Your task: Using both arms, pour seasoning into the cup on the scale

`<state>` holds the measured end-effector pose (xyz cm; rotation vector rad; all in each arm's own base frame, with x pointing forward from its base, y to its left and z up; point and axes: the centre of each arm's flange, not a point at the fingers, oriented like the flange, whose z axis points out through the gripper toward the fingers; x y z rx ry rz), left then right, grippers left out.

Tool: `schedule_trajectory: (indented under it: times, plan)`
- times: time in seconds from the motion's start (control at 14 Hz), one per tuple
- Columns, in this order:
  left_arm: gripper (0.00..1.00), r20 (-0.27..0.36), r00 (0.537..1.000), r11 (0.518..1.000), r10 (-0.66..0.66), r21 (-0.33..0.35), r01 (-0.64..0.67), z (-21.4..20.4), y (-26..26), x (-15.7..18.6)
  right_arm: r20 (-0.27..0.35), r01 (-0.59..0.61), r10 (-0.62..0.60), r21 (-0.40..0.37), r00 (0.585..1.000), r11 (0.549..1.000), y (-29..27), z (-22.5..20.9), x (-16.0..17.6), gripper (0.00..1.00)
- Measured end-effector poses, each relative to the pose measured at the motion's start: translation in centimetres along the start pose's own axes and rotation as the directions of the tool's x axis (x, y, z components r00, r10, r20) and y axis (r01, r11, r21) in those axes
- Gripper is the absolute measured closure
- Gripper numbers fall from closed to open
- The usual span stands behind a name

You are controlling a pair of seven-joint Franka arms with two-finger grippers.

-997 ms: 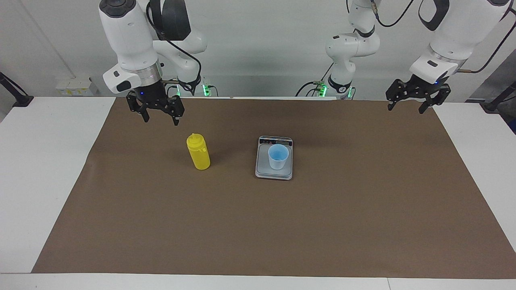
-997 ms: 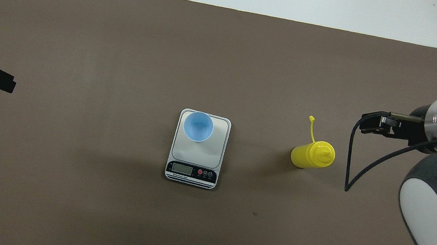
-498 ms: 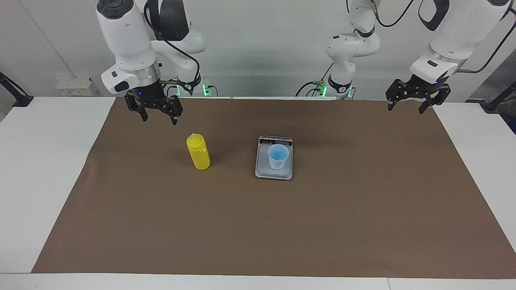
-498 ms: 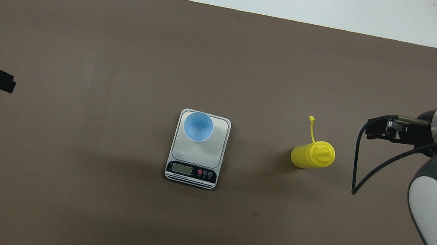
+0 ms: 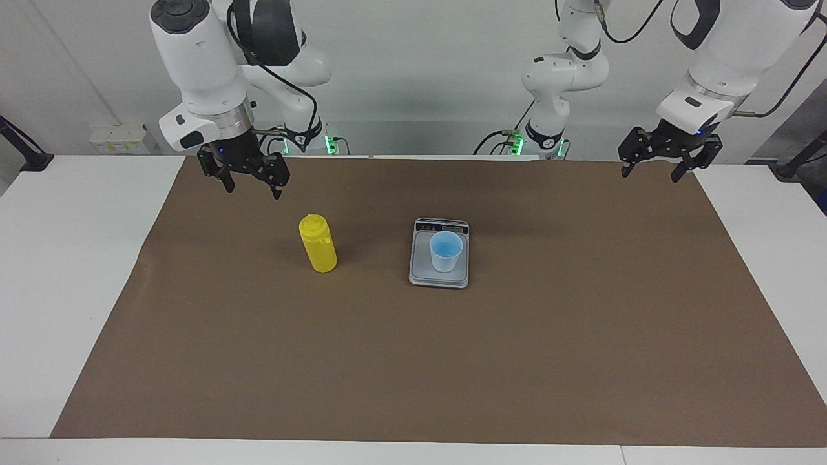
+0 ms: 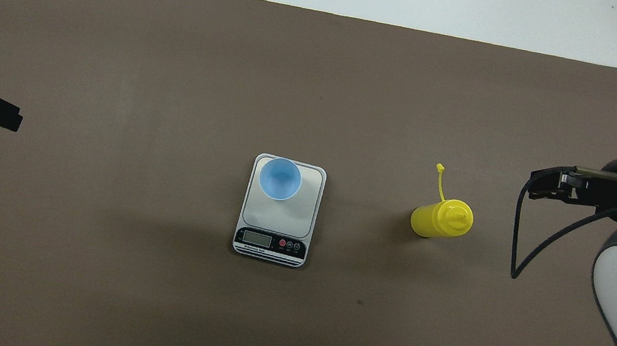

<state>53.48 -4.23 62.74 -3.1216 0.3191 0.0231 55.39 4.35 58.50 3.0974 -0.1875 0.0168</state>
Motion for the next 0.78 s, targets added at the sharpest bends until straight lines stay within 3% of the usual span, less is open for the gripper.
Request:
schedule_trajectory:
  times: [0.78]
  plan:
    - [0.00, 0.000, 1.000, 1.000, 0.000, 0.000, 0.000, 0.0, 0.0, 0.0, 0.019, -0.025, 0.024, 0.027, 1.000, 0.999, 1.0, -0.8, -0.1, 0.00]
